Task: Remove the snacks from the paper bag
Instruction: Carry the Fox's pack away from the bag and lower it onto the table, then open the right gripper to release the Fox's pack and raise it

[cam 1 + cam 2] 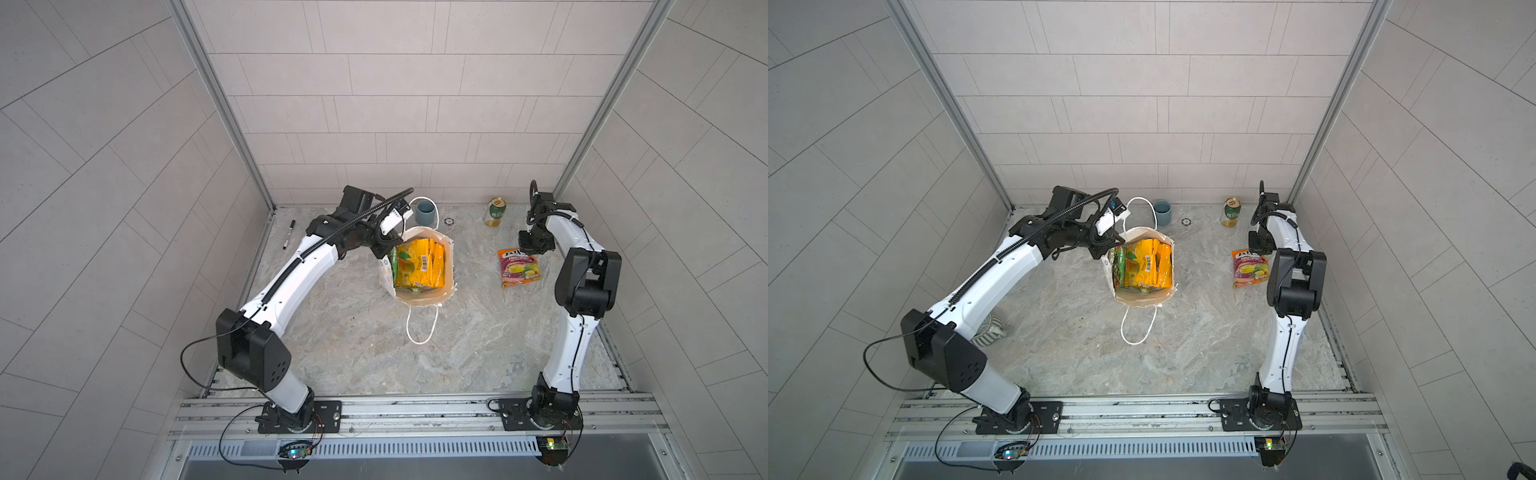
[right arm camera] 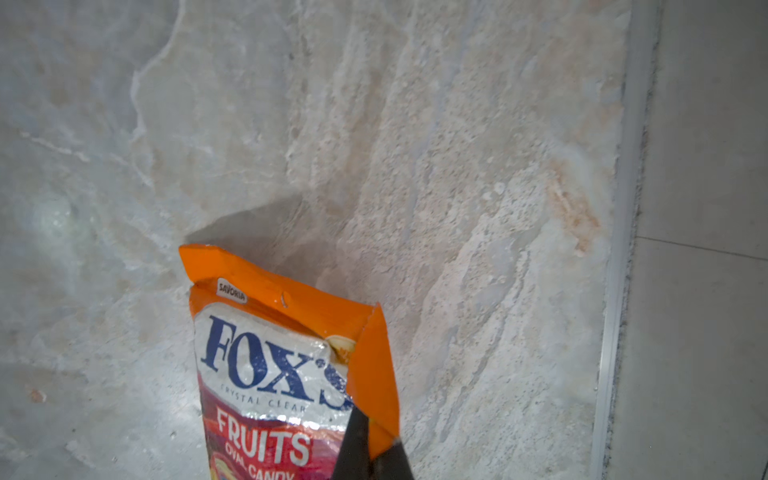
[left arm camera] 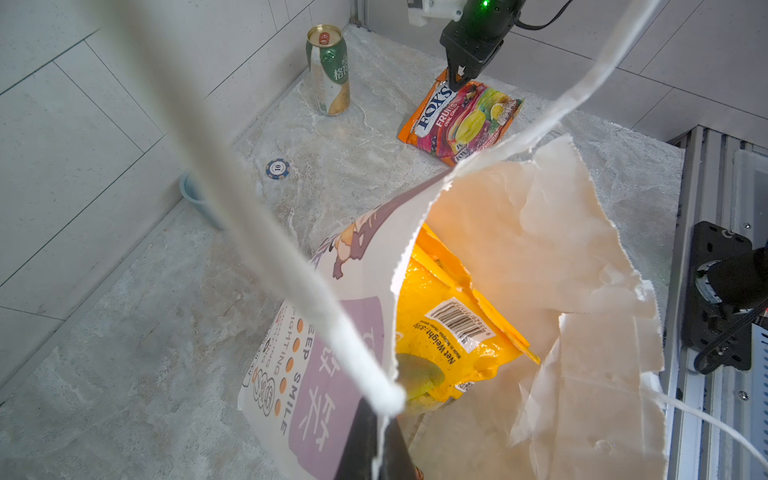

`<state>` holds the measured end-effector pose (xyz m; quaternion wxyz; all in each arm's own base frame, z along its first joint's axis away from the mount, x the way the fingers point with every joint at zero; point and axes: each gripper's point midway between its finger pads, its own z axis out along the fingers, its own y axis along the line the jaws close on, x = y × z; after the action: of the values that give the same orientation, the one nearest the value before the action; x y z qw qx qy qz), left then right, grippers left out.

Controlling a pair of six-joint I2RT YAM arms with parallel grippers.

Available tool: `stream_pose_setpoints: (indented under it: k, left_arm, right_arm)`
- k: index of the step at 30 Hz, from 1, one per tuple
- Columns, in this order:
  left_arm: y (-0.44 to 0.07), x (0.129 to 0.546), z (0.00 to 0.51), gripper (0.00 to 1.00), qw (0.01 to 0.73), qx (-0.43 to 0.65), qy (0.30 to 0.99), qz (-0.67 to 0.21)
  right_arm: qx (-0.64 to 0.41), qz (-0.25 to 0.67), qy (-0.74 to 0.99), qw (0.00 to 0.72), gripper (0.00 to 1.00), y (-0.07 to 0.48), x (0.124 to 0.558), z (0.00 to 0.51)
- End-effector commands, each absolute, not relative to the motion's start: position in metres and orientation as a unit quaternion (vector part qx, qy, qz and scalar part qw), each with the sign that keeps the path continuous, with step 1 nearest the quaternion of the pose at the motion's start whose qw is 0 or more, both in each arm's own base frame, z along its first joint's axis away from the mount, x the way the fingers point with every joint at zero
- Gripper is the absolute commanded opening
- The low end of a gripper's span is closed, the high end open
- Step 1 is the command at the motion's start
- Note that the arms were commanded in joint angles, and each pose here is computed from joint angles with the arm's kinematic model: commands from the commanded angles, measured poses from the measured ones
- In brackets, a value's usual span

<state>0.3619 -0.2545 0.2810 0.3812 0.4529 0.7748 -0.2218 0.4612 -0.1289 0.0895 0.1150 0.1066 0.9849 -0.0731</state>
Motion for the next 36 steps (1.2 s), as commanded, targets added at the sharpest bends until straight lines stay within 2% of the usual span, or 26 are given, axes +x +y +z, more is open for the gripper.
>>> stream_pose_setpoints:
  k: [1, 7, 8, 9, 12, 15, 19, 23, 25, 27, 33, 36]
  left_arm:
    - [-0.267, 0.355, 0.314, 0.0, 0.424, 0.472, 0.732, -0.248]
    - [-0.268, 0.356, 0.317, 0.0, 0.426, 0.469, 0.731, -0.252]
    - [-0.269, 0.356, 0.317, 0.0, 0.425, 0.47, 0.731, -0.253]
    - [-0.269, 0.355, 0.317, 0.0, 0.425, 0.47, 0.731, -0.254]
    - [-0.269, 0.356, 0.316, 0.0, 0.424, 0.47, 0.731, -0.255]
    - [-0.27, 0.356, 0.316, 0.0, 0.424, 0.468, 0.731, -0.259]
    - [-0.271, 0.356, 0.316, 0.0, 0.423, 0.467, 0.732, -0.26]
    - [-0.27, 0.356, 0.317, 0.0, 0.424, 0.465, 0.733, -0.258]
    - [-0.27, 0.356, 0.318, 0.0, 0.424, 0.465, 0.733, -0.259]
    - [-0.27, 0.356, 0.318, 0.0, 0.425, 0.464, 0.733, -0.258]
    - [-0.272, 0.357, 0.317, 0.0, 0.423, 0.464, 0.734, -0.26]
    - [-0.273, 0.357, 0.317, 0.0, 0.421, 0.464, 0.733, -0.265]
  right_arm:
    - [0.104, -0.07, 0.986, 0.112, 0.0, -0.151, 0.461, 0.091]
    - [0.11, -0.069, 0.983, 0.131, 0.0, -0.17, 0.475, 0.101]
    - [0.112, -0.067, 0.982, 0.133, 0.02, -0.172, 0.476, 0.103]
    - [0.114, -0.062, 0.982, 0.138, 0.09, -0.173, 0.479, 0.105]
    - [0.109, -0.049, 0.981, 0.154, 0.15, -0.172, 0.489, 0.111]
    - [0.128, -0.051, 0.978, 0.156, 0.34, -0.175, 0.491, 0.118]
    - [0.171, -0.077, 0.971, 0.15, 0.47, -0.183, 0.481, 0.138]
    - [0.19, -0.04, 0.968, 0.16, 0.62, -0.164, 0.464, 0.154]
    - [0.191, -0.013, 0.964, 0.184, 0.86, -0.147, 0.459, 0.149]
    - [0.189, 0.005, 0.961, 0.201, 0.99, -0.134, 0.454, 0.133]
    - [0.206, -0.053, 0.962, 0.173, 0.99, -0.132, 0.42, 0.094]
    - [0.196, -0.047, 0.966, 0.159, 0.99, -0.126, 0.418, 0.081]
